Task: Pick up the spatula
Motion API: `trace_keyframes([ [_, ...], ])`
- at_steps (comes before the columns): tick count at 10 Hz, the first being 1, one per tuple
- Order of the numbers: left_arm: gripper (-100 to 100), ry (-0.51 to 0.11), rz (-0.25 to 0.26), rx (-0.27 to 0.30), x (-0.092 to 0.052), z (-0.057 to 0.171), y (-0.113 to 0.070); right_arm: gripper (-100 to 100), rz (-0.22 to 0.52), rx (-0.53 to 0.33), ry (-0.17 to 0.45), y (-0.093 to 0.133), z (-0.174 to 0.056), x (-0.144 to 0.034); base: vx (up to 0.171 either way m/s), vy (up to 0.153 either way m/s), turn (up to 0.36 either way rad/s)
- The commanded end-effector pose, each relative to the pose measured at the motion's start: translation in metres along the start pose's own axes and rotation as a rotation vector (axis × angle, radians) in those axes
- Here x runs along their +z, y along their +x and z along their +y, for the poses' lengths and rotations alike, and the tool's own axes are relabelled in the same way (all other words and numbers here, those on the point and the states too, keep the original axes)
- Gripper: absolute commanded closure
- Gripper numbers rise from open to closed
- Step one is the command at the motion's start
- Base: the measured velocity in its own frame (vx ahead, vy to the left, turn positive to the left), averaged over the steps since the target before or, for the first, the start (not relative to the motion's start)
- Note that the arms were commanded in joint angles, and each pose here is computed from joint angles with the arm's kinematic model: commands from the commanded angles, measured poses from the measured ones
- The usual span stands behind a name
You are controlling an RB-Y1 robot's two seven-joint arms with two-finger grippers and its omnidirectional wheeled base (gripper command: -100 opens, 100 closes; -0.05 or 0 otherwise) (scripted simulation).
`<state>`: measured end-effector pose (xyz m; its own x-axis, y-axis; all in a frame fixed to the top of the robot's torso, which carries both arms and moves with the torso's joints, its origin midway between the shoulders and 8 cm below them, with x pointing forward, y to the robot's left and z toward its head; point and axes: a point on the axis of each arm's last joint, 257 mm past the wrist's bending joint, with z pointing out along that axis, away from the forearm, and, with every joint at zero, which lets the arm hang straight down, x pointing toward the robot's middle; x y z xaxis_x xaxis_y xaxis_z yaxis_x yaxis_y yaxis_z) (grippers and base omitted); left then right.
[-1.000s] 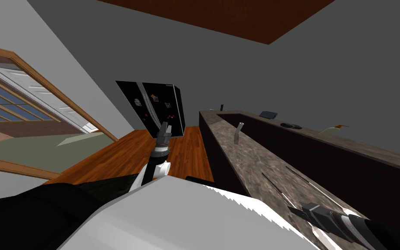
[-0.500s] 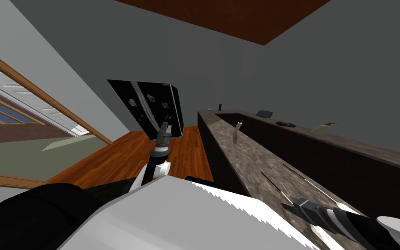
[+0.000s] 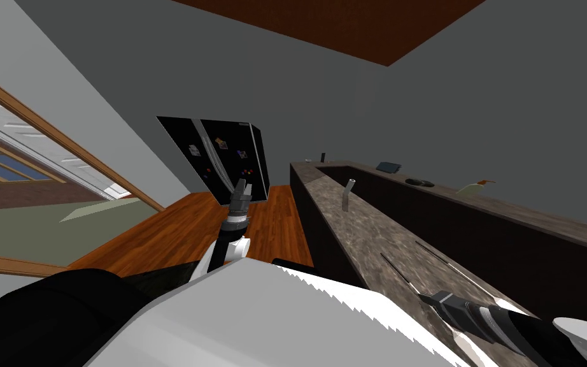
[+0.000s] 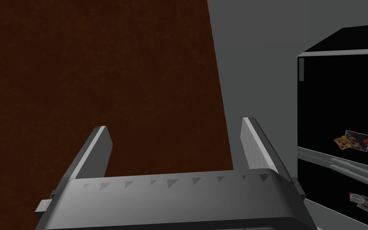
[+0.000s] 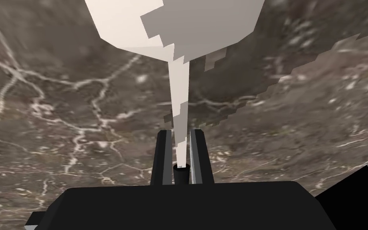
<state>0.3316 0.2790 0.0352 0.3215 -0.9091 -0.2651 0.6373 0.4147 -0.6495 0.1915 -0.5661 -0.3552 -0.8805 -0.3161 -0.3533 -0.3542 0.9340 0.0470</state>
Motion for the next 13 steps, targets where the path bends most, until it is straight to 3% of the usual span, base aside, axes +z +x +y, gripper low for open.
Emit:
trace_keyframes([
  [1, 0, 0.000, 0.000, 0.000, 0.000, 0.000, 0.000, 0, 0.000, 0.000, 0.000, 0.000, 0.000, 0.000, 0.000, 0.000, 0.000],
  [2, 0, 0.000, 0.000, 0.000, 0.000, 0.000, 0.000, 100, -0.001, -0.005, -0.007, -0.002, 0.004, 0.002, -0.005, -0.014, 0.013],
  [6, 0, 0.000, 0.000, 0.000, 0.000, 0.000, 0.000, 100, 0.003, 0.049, 0.010, 0.014, -0.019, -0.015, -0.027, -0.024, 0.097],
  [11, 0, 0.000, 0.000, 0.000, 0.000, 0.000, 0.000, 100, -0.007, 0.096, 0.032, 0.025, -0.041, -0.035, -0.053, 0.034, 0.109],
  [12, 0, 0.000, 0.000, 0.000, 0.000, 0.000, 0.000, 100, -0.006, 0.092, 0.030, 0.023, -0.039, -0.033, -0.021, 0.011, 0.015],
  [13, 0, 0.000, 0.000, 0.000, 0.000, 0.000, 0.000, 0, -0.006, 0.091, 0.030, 0.023, -0.039, -0.034, 0.000, 0.000, 0.000],
])
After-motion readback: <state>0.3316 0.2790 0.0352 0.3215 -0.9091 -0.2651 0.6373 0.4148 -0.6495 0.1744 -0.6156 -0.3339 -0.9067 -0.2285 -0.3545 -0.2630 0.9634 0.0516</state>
